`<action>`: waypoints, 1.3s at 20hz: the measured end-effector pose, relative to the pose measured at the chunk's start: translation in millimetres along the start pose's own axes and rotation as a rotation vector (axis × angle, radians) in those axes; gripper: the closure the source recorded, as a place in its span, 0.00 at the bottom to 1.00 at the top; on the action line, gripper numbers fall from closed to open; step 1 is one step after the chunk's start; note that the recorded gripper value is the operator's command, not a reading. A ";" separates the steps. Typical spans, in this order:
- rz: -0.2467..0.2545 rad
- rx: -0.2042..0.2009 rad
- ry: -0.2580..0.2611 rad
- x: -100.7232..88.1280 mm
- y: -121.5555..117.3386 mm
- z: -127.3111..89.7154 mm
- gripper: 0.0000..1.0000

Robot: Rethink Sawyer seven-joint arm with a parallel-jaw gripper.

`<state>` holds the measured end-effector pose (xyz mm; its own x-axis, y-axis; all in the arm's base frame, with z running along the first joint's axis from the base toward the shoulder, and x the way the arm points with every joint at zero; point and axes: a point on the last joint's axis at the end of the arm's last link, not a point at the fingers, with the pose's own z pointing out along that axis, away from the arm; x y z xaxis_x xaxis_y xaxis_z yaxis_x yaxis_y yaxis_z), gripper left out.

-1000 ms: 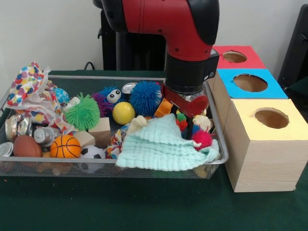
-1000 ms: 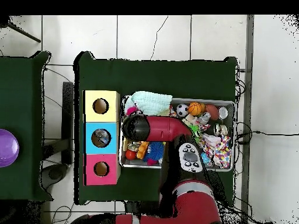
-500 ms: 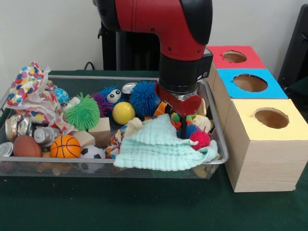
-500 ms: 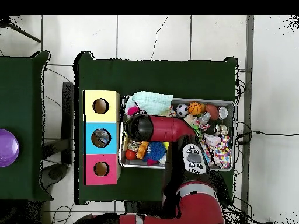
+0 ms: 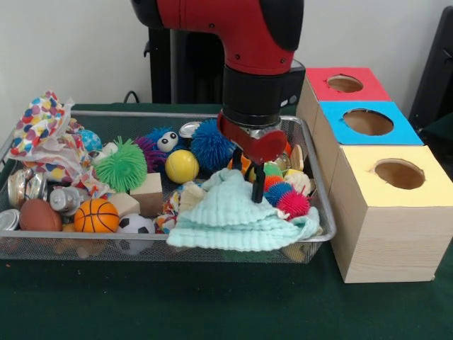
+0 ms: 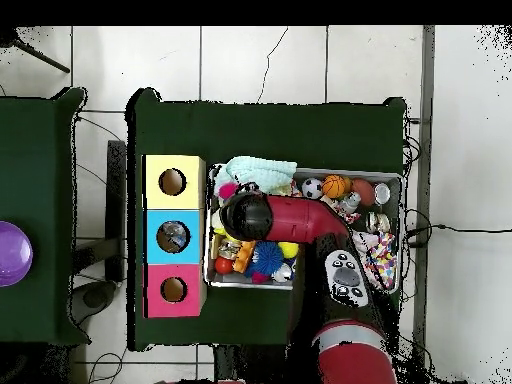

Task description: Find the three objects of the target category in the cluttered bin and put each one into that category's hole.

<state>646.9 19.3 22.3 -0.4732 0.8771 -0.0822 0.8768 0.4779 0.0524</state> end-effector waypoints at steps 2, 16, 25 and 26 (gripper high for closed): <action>0.006 -0.002 -0.002 -3.8 -0.9 -1.5 0.00; 0.031 0.032 0.039 -14.0 2.9 -36.3 0.00; 0.071 0.176 0.177 -17.9 -14.6 -61.8 0.00; 0.073 0.198 0.193 -17.7 -17.9 -64.8 0.00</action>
<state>634.0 -1.7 87.3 -0.3994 0.9106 0.1067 0.8996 0.4116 -0.1459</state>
